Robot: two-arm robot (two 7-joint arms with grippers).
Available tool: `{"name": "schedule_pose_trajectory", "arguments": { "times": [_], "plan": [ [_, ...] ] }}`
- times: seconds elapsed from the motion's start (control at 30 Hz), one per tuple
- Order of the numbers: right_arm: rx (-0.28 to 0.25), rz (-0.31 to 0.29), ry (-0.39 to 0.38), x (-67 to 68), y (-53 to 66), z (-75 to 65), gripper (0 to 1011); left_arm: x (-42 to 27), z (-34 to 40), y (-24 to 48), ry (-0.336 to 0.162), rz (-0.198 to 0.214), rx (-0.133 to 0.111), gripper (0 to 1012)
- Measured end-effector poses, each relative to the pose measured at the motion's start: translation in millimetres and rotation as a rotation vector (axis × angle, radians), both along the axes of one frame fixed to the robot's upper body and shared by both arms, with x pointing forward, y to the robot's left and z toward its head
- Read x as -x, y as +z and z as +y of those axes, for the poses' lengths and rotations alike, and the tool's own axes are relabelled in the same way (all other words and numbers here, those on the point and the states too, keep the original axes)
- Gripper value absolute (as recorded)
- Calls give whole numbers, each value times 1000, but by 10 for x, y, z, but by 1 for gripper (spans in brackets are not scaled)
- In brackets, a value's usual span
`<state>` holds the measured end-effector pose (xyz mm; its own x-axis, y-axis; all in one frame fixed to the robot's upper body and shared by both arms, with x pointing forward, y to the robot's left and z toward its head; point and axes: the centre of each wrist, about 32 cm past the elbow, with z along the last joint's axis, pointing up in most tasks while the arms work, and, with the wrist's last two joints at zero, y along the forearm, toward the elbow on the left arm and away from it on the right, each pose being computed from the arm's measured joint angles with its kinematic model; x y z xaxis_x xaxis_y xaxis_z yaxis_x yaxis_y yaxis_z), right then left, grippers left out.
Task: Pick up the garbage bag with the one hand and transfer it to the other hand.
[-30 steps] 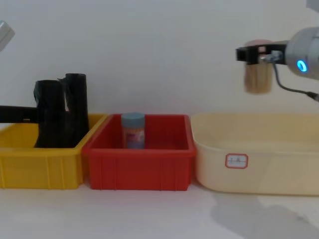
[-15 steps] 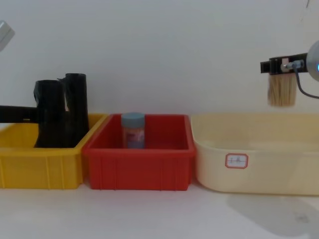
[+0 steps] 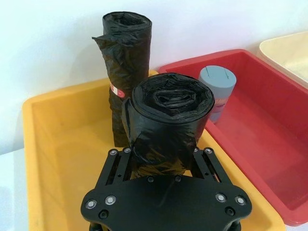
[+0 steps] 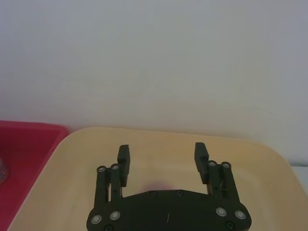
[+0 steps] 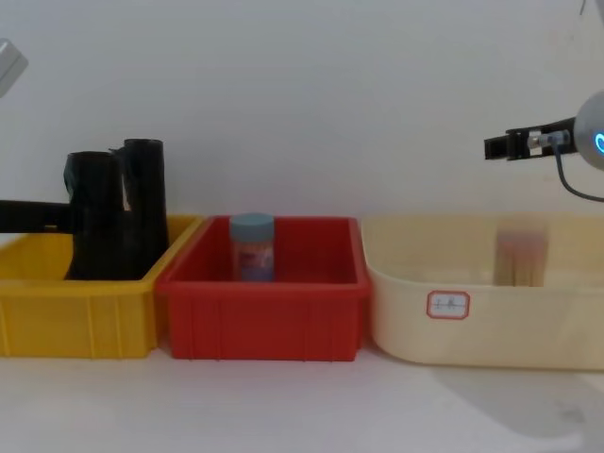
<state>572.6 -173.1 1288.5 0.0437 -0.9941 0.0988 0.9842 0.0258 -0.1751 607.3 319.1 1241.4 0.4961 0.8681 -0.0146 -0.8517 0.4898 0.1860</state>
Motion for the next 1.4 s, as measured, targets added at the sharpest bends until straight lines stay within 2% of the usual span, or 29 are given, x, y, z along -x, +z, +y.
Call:
{"name": "schedule_pose_trajectory", "arguments": {
  "times": [0.03, 0.27, 0.43, 0.6, 0.7, 0.73, 0.8, 0.87, 0.9, 0.93, 1.0, 1.03, 1.07, 1.23, 1.33, 1.4],
  "plan": [
    [-1, 2, 0, -4, 1, 0, 825, 0, 0, 0, 0, 0, 0, 465],
    [-5, 16, 1, -29, -4, -4, 1002, 0, 0, 4, 1, -2, -2, 465],
    [-6, 21, 2, -39, -5, -6, 999, 6, -5, 48, 10, -22, -15, 465],
    [-7, 26, 2, -46, -7, -9, 1000, 21, -7, 145, 21, -62, -44, 465],
    [-8, 28, 2, -50, -9, -10, 1000, 47, -7, 263, 26, -106, -75, 465],
    [-8, 28, 2, -50, -9, -10, 1000, 47, -7, 263, 26, -106, -75, 465],
    [-8, 30, 2, -52, -10, -10, 1000, 72, -2, 369, 27, -141, -100, 465],
    [-8, 30, 2, -53, -10, -10, 1000, 87, 5, 430, 25, -159, -110, 465],
    [-9, 31, 2, -54, -10, -10, 1000, 100, 11, 493, 22, -177, -119, 465],
    [-9, 31, 2, -54, -10, -10, 1000, 100, 11, 493, 22, -177, -119, 465],
    [-9, 31, 2, -55, -10, -10, 1000, 121, 28, 631, 8, -210, -131, 465],
    [-9, 31, 2, -55, -10, -10, 1000, 121, 28, 631, 8, -210, -131, 465],
    [-9, 32, 2, -56, -10, -10, 1000, 130, 41, 716, -9, -226, -138, 465],
    [-10, 32, 2, -57, -10, -11, 1000, 118, 57, 847, -52, -238, -133, 465],
    [-10, 33, 2, -58, -10, -11, 1000, 99, 53, 888, -77, -234, -126, 465],
    [-10, 33, 2, -58, -10, -11, 1000, 40, 48, 927, -116, -224, -117, 465]
  ]
}}
